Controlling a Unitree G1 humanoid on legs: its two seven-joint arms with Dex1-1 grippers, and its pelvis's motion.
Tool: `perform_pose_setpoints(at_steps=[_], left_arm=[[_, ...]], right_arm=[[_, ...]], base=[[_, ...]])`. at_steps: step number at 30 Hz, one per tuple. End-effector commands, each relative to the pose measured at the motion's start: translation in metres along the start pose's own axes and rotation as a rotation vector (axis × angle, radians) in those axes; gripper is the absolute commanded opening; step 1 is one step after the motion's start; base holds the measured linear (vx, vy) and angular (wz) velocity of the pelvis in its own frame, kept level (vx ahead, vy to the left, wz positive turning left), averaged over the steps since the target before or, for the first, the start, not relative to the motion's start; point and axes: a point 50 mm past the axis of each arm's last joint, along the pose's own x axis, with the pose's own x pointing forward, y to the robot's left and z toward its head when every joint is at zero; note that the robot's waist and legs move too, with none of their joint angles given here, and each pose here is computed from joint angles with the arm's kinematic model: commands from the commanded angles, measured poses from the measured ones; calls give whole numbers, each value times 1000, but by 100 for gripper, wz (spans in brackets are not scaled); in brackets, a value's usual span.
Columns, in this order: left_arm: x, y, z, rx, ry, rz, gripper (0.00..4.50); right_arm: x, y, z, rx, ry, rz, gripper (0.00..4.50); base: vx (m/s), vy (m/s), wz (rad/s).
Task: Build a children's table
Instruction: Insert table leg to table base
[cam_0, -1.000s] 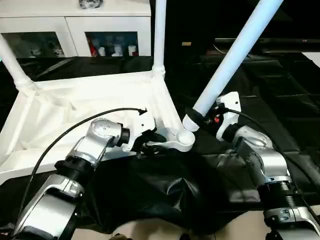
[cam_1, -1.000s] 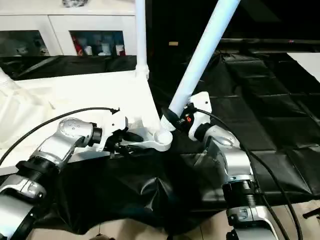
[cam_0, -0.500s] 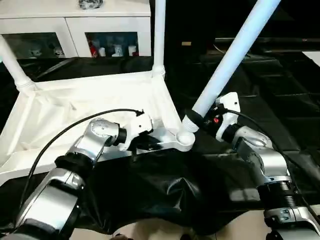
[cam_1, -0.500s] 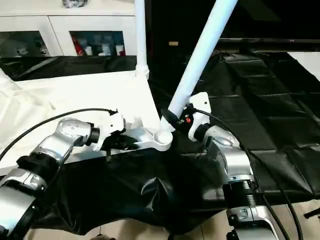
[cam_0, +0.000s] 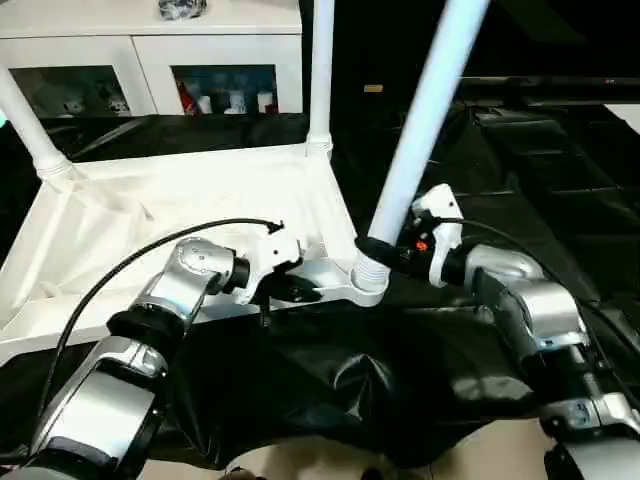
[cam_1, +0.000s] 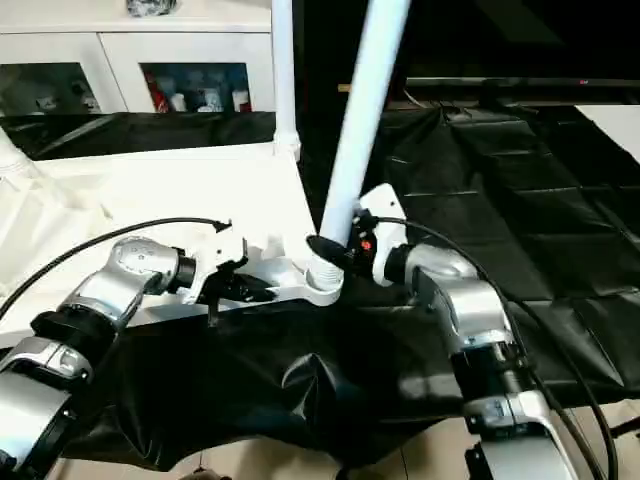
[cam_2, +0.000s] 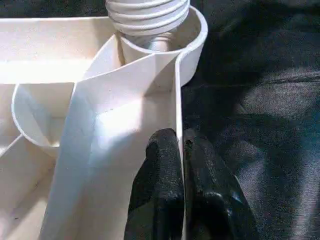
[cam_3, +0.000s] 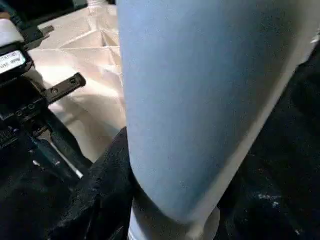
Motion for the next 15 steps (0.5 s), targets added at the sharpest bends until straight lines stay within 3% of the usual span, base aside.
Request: perform_pose_setpoints(at_steps=[1,15], left_arm=[[1,-1,2,-10,-40,11,0],[2,-2,3,21,-18,43,0]], right_arm=[[1,-2,-6,15,64,7,188],[1,4,-3,26,115,86,188]], base=[[0,0,0],[0,0,0]])
